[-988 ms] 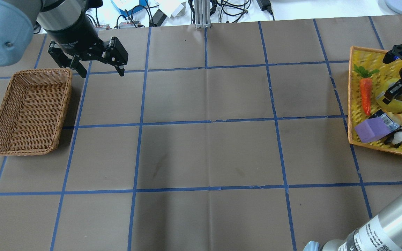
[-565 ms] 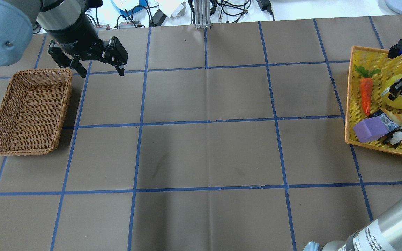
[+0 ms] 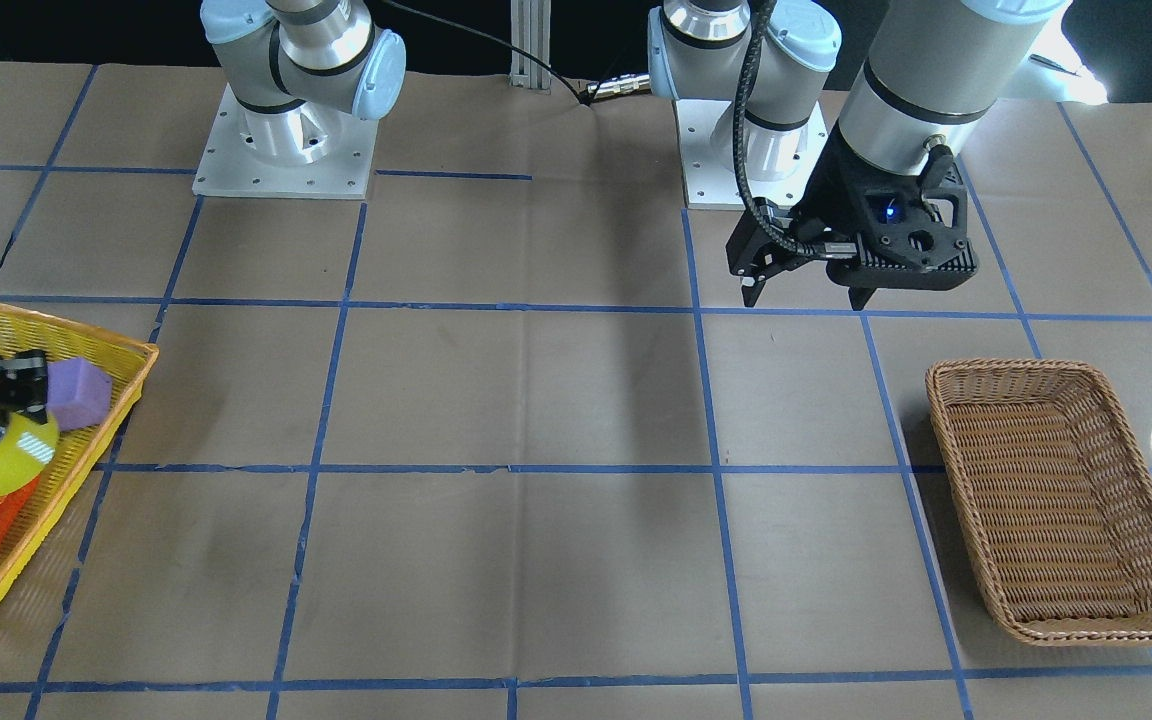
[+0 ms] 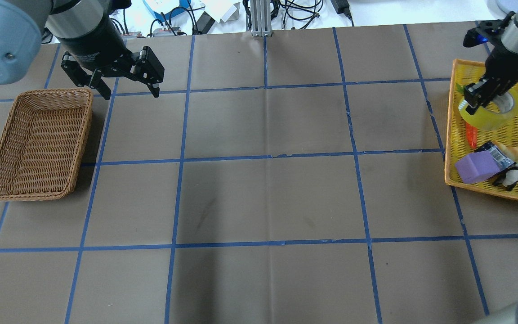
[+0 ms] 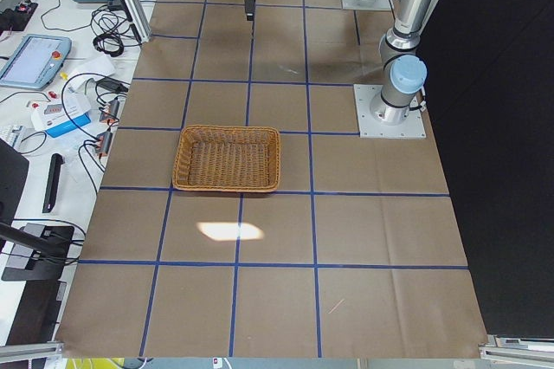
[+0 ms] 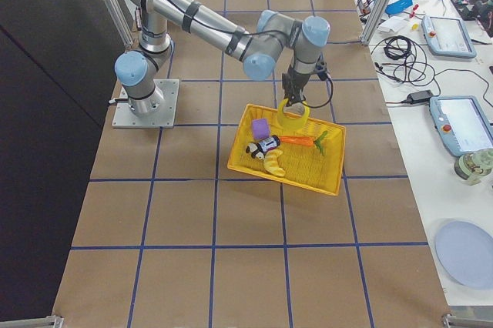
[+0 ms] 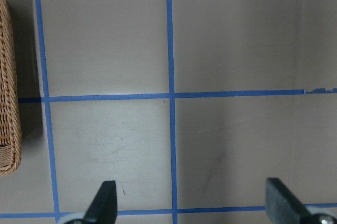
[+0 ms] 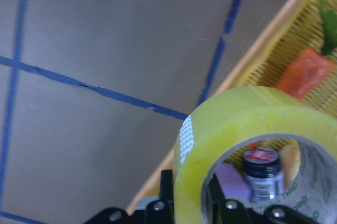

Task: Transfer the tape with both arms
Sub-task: 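Carry the tape roll to the table center and set it down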

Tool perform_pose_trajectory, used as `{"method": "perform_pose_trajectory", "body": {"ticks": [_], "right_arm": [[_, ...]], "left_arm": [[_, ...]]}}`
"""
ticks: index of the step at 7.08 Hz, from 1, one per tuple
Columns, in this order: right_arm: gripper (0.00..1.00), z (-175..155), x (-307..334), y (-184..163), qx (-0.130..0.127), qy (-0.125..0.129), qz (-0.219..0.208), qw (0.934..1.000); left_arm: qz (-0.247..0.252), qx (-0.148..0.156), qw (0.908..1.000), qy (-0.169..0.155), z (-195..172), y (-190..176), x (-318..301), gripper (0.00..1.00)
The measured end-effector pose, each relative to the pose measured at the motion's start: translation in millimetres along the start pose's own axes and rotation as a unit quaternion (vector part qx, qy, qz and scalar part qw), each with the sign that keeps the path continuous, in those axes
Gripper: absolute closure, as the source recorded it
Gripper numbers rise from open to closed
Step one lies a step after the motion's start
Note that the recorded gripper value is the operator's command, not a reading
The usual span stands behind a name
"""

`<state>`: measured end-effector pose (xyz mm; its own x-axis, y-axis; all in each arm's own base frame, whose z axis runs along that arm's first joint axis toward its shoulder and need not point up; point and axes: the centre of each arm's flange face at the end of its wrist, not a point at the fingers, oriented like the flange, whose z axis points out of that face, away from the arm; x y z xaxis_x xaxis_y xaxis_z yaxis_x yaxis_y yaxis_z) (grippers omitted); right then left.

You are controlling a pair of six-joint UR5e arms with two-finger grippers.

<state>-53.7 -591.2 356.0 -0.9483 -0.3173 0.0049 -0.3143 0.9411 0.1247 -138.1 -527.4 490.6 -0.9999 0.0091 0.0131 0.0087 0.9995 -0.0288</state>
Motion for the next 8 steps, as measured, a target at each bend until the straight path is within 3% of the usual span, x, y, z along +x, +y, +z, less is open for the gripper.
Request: {"method": "perform_pose_trajectory", "body": {"ticks": [2,5,6,7,8], "right_arm": [[0.94,-22,-144,-25,0.000,-0.005,0.024,0.9997],[0.90,-5,-345,-36,-0.002,-0.041,0.076,0.9963],[0.79,12,-397,-37,-0.006,-0.054,0.089,0.9945],[0.24,31,-444,-39,-0.012,-0.075,0.109,0.9911],[0.00,44,-474,-39,-0.012,-0.087,0.121,0.9888]], "left_arm": [[0.000,0.000,1.0000,0.000,0,0,0,0.00],[-0.001,0.000,1.0000,0.000,0,0,-1,0.00],[-0.001,0.000,1.0000,0.000,0,0,-1,0.00],[-0.001,0.000,1.0000,0.001,0,0,-1,0.00],[-0.001,0.000,1.0000,0.001,0,1,-1,0.00]]}}
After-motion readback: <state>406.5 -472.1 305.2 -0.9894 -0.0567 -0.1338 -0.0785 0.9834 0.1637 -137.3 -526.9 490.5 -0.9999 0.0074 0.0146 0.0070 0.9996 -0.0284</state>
